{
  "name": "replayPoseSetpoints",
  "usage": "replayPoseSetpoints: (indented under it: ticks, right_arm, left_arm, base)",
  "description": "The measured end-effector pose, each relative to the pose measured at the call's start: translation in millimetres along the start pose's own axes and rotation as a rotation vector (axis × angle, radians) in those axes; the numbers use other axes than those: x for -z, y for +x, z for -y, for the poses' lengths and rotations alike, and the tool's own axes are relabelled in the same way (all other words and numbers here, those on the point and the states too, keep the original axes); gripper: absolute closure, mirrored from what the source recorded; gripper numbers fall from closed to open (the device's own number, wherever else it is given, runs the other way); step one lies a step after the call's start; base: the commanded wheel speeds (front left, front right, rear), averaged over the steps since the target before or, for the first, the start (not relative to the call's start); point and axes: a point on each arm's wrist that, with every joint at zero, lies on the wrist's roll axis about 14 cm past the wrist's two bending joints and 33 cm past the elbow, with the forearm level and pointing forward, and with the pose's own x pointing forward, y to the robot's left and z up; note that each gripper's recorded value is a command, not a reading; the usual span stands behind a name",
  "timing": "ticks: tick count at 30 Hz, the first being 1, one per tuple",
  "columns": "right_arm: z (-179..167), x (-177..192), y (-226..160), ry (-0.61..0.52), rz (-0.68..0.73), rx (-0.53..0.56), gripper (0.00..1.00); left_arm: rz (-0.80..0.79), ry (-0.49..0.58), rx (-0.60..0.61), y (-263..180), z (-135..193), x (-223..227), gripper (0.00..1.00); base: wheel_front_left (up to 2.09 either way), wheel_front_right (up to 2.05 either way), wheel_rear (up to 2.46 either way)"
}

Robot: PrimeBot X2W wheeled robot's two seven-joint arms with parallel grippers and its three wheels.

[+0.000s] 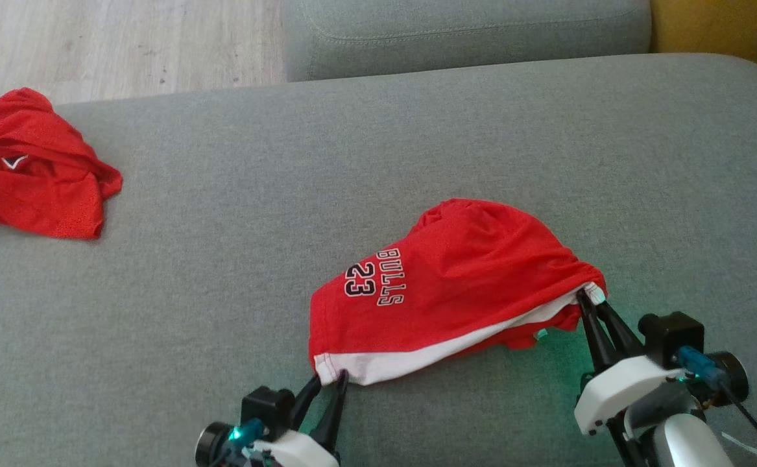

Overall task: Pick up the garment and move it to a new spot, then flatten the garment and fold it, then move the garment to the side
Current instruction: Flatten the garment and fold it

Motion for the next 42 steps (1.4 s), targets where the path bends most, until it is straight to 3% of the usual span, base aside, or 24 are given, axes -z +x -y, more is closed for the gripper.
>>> replayPoseSetpoints:
  ticks: [6,9,10,11,16,23,31,32,35,42]
  right_arm:
    - [0.2,1.2,1.4,0.001,-0.002,0.000,1.00]
    - [0.5,2.2,1.3,0.002,-0.005,0.001,1.00]
    - [0.6,2.2,1.1,0.002,-0.004,0.001,1.00]
    - [0.8,1.8,0.9,0.003,-0.001,0.002,1.00]
    - [1.7,-0.5,-0.4,0.003,0.012,0.005,1.00]
    - [3.1,-25.5,-4.7,0.014,0.108,0.010,1.00]
    - [-0.1,-103.8,-16.2,0.007,0.349,-0.002,1.00]
    - [-1.1,-134.1,-23.2,-0.001,0.432,-0.006,1.00]
    - [-3.8,-173.7,-38.4,-0.023,0.539,-0.012,1.00]
    - [-7.0,-236.8,-75.8,-0.080,0.718,-0.025,1.00]
  left_arm:
    - [0.030,0.013,0.010,5.3,2.6,-9.5,0.72]
    - [0.031,0.010,0.004,5.2,2.6,-8.2,0.88]
    - [0.037,0.011,0.001,5.3,2.3,-9.4,0.98]
    - [0.046,0.013,-0.002,5.5,2.0,-11.2,1.00]
    - [0.112,0.030,-0.008,8.2,2.2,-30.5,1.00]
    - [0.355,0.062,-0.001,-0.2,8.7,-105.2,1.00]
    - [0.639,0.169,0.009,-38.3,15.3,-191.6,1.00]
    - [0.724,0.204,0.008,-54.1,15.6,-215.8,1.00]
    - [0.846,0.255,0.008,-80.2,17.7,-252.3,1.00]
    - [1.079,0.416,0.048,-139.4,42.9,-332.4,1.00]
  base:
    - [0.00,0.00,0.00]
    - [0.00,0.00,0.00]
    - [0.00,0.00,0.00]
    - [0.00,0.00,0.00]
    - [0.00,0.00,0.00]
    - [0.00,0.00,0.00]
    - [0.00,0.00,0.00]
    - [0.00,0.00,0.00]
    - [0.00,0.00,0.00]
    - [0.00,0.00,0.00]
